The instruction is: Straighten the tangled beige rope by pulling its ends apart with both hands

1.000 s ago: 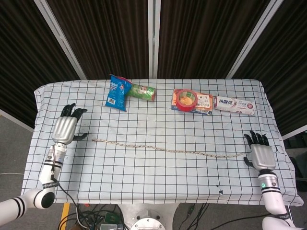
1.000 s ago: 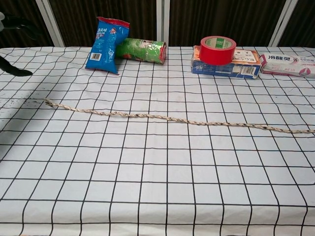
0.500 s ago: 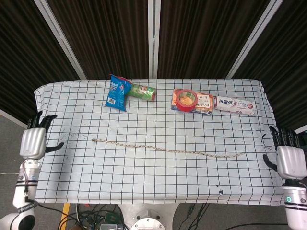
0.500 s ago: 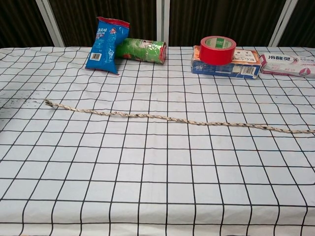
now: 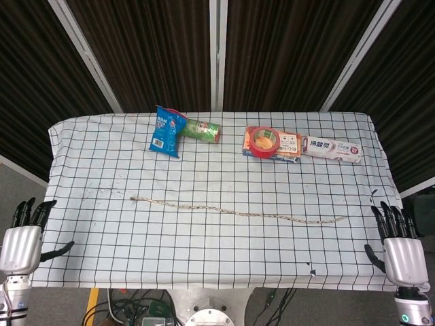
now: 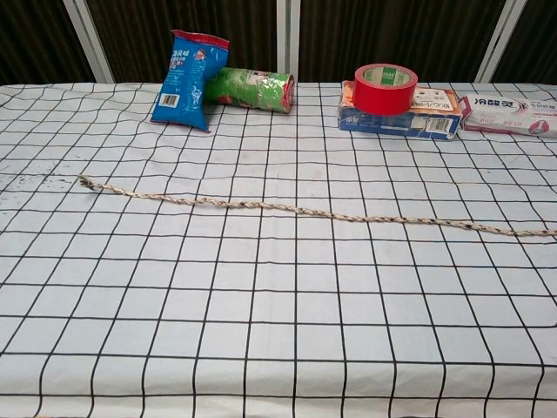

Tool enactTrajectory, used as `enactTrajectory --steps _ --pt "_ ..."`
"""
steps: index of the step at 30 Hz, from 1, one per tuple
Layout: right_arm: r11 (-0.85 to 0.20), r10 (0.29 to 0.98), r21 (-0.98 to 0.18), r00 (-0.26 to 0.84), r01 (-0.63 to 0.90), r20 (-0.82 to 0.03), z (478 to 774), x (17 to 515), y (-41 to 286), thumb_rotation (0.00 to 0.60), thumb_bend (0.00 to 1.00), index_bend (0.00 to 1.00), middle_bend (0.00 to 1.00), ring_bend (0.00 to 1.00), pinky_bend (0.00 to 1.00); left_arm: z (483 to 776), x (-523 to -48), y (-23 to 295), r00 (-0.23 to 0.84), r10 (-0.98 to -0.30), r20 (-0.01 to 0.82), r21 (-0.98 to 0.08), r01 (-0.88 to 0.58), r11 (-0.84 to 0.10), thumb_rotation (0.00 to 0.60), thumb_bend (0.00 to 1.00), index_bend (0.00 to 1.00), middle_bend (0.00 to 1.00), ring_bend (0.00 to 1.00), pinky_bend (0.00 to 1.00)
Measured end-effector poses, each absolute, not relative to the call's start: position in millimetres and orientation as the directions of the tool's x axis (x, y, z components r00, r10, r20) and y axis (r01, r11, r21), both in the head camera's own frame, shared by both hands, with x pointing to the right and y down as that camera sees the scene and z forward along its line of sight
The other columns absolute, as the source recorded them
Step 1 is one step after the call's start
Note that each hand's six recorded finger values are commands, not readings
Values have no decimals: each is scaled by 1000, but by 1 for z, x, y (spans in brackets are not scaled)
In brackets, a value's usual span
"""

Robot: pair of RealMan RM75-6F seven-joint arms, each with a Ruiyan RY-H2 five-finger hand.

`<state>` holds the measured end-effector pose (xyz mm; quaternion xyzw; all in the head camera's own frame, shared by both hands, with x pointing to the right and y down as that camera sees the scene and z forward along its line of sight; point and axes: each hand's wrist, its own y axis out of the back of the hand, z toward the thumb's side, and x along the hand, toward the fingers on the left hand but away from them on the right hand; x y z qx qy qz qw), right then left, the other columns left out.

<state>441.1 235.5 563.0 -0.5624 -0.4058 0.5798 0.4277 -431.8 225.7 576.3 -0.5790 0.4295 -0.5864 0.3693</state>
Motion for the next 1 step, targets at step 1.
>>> enactTrajectory --steps 1 --pt "-306 952 -951 -4 -38 -306 563 441 237 600 198 0 0 0 0 577 -432 231 -55 -929 367 -930 -61 -363 475 28 127 144 0 46"
